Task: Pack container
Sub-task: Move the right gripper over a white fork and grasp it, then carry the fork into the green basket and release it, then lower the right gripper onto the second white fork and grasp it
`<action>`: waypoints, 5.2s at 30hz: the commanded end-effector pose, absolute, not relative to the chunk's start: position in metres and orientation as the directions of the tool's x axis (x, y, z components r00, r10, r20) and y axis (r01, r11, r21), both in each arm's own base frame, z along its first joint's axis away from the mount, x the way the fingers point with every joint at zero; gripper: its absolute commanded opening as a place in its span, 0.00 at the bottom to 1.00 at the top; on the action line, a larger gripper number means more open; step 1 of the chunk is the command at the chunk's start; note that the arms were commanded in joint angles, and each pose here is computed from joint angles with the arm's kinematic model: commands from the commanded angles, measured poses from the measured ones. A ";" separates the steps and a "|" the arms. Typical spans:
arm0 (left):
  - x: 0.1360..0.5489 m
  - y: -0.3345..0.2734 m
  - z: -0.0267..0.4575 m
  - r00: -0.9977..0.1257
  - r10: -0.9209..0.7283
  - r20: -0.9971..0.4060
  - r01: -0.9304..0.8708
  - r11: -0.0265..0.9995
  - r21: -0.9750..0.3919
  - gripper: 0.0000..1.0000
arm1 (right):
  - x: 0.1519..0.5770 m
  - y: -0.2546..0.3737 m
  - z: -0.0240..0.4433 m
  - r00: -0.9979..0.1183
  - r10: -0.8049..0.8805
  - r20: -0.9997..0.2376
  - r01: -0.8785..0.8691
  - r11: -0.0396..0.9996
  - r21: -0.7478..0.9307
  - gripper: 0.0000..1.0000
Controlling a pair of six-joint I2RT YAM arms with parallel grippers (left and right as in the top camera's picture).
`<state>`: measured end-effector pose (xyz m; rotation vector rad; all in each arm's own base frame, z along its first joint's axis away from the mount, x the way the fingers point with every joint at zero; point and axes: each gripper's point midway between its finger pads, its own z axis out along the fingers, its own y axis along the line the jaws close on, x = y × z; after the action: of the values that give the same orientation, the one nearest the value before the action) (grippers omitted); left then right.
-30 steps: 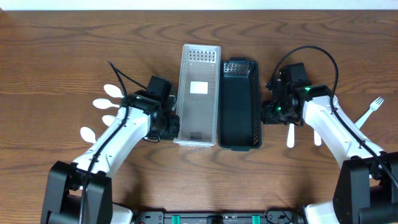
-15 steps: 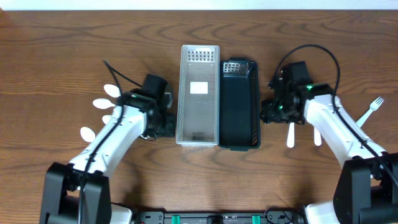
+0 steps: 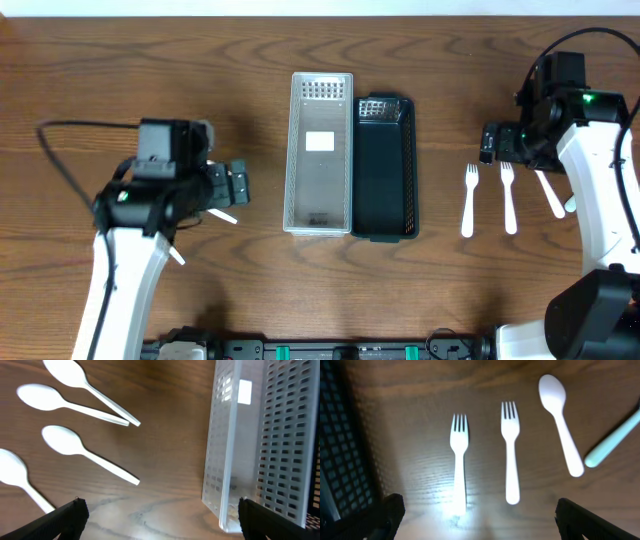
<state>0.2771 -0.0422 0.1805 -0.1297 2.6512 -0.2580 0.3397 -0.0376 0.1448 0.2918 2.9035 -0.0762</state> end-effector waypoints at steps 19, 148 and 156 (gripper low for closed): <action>0.261 -0.037 0.201 -0.863 -0.093 -0.496 -0.006 0.985 -0.174 0.98 | 0.339 -0.024 0.035 -0.953 0.253 -0.164 0.254 0.967 0.014 0.99; 0.256 -0.037 0.198 -0.874 -0.093 -0.477 -0.010 0.985 -0.173 0.98 | 0.413 0.054 0.264 -0.889 0.075 -0.451 0.089 0.996 -0.010 0.99; 0.257 -0.037 0.198 -0.874 -0.093 -0.476 -0.010 0.985 -0.173 0.98 | 0.384 -0.062 0.223 -0.937 0.201 -0.287 0.231 0.970 -0.075 0.99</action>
<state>0.2546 -0.0395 0.1924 -0.0865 2.6430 -0.2420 0.3873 -0.0451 0.2663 0.3638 2.7058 -0.1231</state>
